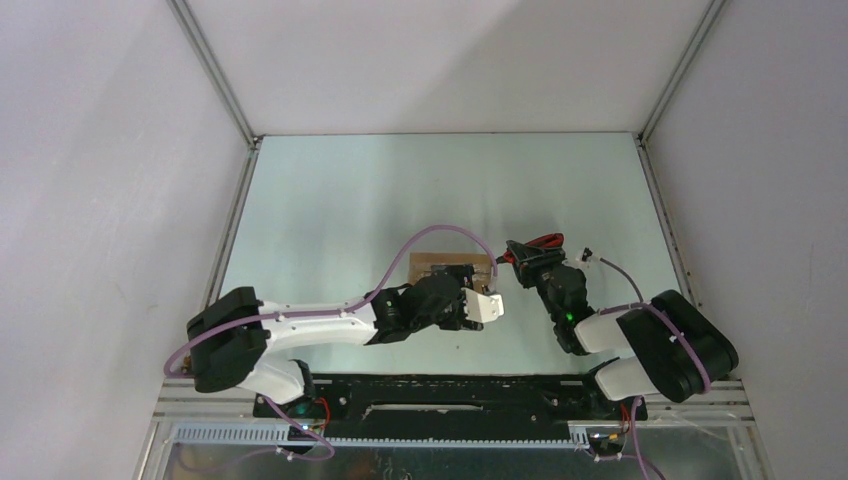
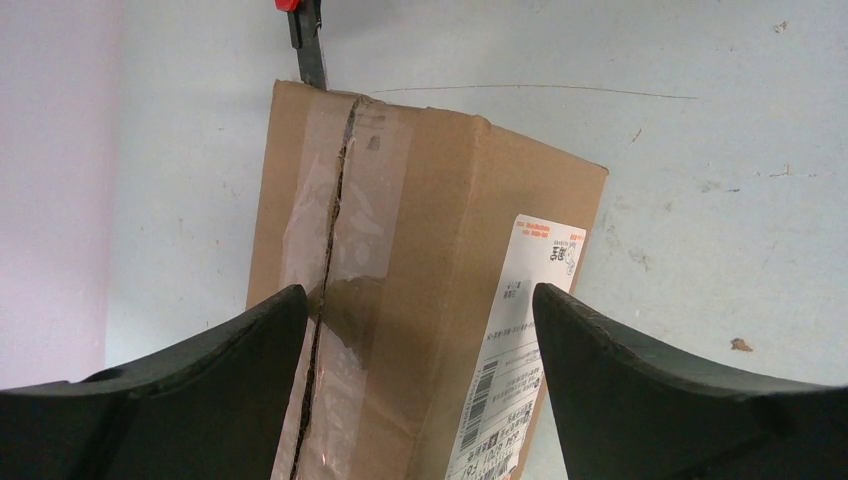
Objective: Unpack the express box
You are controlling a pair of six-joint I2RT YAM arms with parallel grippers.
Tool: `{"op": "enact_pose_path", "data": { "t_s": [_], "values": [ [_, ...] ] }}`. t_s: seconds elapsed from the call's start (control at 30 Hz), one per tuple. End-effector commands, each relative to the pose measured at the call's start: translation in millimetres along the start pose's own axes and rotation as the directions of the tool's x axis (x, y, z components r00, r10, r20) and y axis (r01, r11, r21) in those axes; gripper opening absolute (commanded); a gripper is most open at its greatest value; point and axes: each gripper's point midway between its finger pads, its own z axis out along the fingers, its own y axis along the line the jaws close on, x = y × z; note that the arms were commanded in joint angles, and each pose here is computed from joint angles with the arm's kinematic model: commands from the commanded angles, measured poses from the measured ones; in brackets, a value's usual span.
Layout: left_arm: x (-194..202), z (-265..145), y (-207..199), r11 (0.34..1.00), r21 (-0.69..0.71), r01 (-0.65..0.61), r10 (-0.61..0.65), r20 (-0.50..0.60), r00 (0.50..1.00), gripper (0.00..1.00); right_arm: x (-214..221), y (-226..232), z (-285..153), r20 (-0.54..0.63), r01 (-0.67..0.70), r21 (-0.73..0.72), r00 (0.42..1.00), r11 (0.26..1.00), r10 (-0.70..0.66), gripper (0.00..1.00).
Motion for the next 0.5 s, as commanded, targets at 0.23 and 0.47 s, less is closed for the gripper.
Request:
{"op": "enact_pose_path", "data": {
  "t_s": [0.23, 0.47],
  "values": [
    [-3.6, 0.2, -4.1, 0.999, -0.003, 0.050, -0.050, 0.020, 0.999, 0.86, -1.0, 19.5, 0.6, 0.023, -0.009, -0.091, 1.000, 0.996, 0.011, 0.00],
    [-4.8, -0.2, -2.6, 0.998, -0.010, 0.069, -0.069, 0.019, 0.997, 0.85, -2.8, 22.1, -1.2, 0.059, 0.009, -0.104, 0.998, 0.995, -0.002, 0.00]
  ]
}}
